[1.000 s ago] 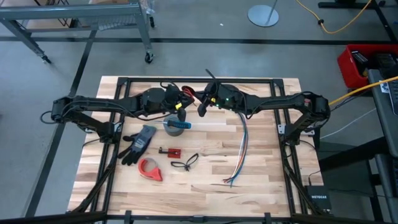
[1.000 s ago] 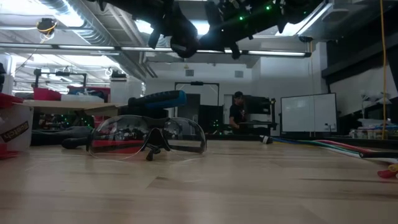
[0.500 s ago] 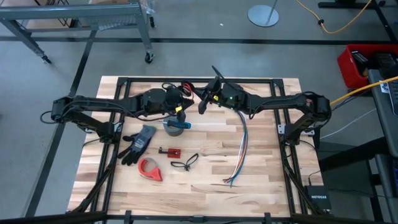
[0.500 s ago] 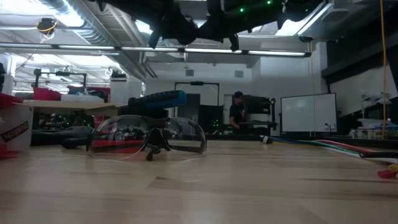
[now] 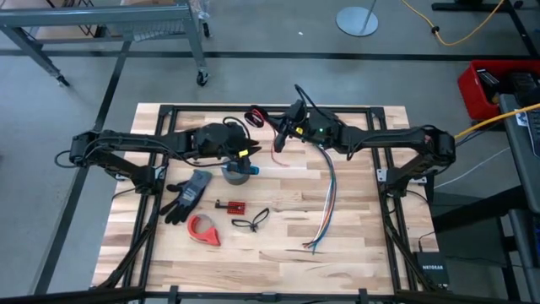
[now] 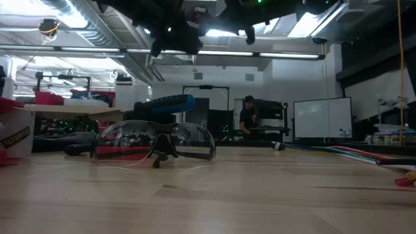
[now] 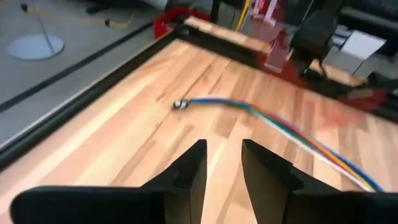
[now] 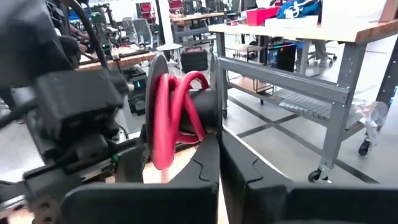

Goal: Coil cords
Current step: Coil the red wire into the black spool

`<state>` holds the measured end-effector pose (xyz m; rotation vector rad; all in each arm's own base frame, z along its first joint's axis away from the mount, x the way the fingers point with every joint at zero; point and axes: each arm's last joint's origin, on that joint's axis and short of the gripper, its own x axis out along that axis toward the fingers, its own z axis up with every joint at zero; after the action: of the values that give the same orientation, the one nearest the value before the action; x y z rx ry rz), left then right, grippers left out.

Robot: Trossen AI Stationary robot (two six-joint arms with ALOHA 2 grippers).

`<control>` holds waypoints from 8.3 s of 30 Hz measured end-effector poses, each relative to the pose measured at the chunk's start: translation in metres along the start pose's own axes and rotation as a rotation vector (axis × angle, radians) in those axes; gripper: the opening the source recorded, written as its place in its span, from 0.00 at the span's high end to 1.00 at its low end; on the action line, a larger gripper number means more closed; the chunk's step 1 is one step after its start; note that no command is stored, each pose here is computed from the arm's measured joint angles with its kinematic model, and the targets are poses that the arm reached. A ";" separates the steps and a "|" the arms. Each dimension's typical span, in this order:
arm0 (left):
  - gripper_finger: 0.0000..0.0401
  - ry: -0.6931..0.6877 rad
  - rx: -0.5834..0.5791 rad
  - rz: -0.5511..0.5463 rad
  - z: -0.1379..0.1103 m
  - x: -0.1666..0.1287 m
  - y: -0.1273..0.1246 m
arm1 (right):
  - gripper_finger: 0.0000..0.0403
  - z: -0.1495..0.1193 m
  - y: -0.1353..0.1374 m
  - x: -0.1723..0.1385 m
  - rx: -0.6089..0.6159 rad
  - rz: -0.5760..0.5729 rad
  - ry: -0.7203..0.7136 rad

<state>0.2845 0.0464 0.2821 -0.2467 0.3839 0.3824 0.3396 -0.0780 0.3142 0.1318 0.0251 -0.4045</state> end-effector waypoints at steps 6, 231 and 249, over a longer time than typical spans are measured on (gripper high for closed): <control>0.81 0.057 -0.028 0.021 -0.006 0.000 0.002 | 1.00 0.003 -0.001 -0.004 -0.012 -0.010 0.007; 1.00 -0.086 0.032 0.463 0.011 -0.033 0.025 | 1.00 0.000 0.006 0.017 0.005 0.117 -0.222; 0.99 -0.050 0.109 0.643 0.010 -0.108 0.041 | 1.00 0.012 0.008 0.009 -0.004 0.194 -0.247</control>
<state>0.1780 0.0528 0.3289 0.0011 0.4288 0.9941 0.3509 -0.0756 0.3262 0.0790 -0.2284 -0.2247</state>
